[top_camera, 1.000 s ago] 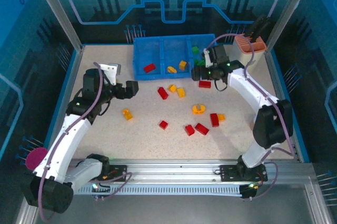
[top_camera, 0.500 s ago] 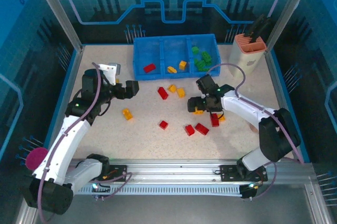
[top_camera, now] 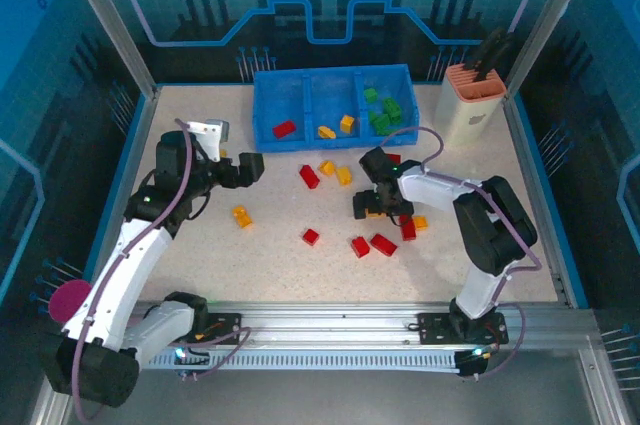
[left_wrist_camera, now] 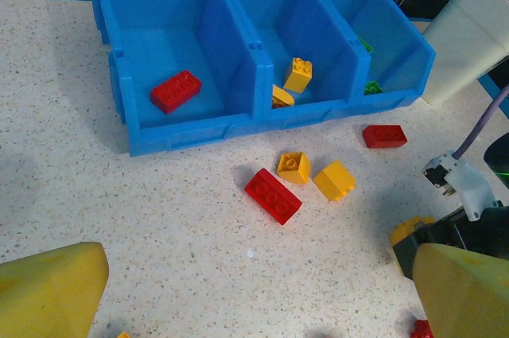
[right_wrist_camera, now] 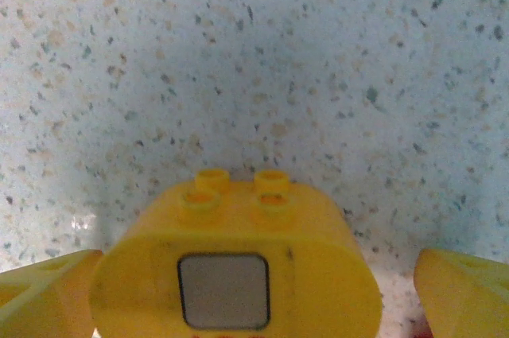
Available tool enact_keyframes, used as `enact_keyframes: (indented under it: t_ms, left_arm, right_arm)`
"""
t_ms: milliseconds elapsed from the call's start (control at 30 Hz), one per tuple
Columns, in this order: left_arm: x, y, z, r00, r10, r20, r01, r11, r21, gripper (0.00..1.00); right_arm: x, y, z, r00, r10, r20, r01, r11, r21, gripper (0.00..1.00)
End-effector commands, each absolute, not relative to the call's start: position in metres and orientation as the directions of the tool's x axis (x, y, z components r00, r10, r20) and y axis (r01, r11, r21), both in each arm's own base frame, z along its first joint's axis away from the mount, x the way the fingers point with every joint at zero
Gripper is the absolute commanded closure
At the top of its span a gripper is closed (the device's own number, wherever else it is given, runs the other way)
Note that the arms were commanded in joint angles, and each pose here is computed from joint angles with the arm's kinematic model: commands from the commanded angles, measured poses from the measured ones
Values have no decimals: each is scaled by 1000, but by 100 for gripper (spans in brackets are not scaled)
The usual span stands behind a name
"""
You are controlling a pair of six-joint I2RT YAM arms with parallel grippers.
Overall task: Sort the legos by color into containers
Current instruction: Pick up the lego from the center of the table.
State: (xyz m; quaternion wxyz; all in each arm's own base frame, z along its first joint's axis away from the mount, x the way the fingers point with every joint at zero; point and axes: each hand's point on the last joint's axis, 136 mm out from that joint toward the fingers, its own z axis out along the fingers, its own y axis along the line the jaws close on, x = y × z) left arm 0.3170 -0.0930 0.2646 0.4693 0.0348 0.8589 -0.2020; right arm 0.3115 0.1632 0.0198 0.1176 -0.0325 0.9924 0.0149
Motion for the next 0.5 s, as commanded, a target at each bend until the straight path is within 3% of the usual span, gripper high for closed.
enact_keyframes:
  t_ms: [0,267,467]
  left_arm:
    - [318,-92,263,-555,-136,-820,252,913,-321,1]
    - [319,-92,262,-556,-131,-821,251,915,-315,1]
    - [318,-91,263,-550,-130,-825,251,916,-312,0]
  right_arm:
    - [321,168,20,-963,-86,-257,-91,996,5,3]
    - [324,169,11,-966,-110,-234,-110,994,-15,23]
    - [323,166,13,-965,-136,-224,-131,991,-34,46]
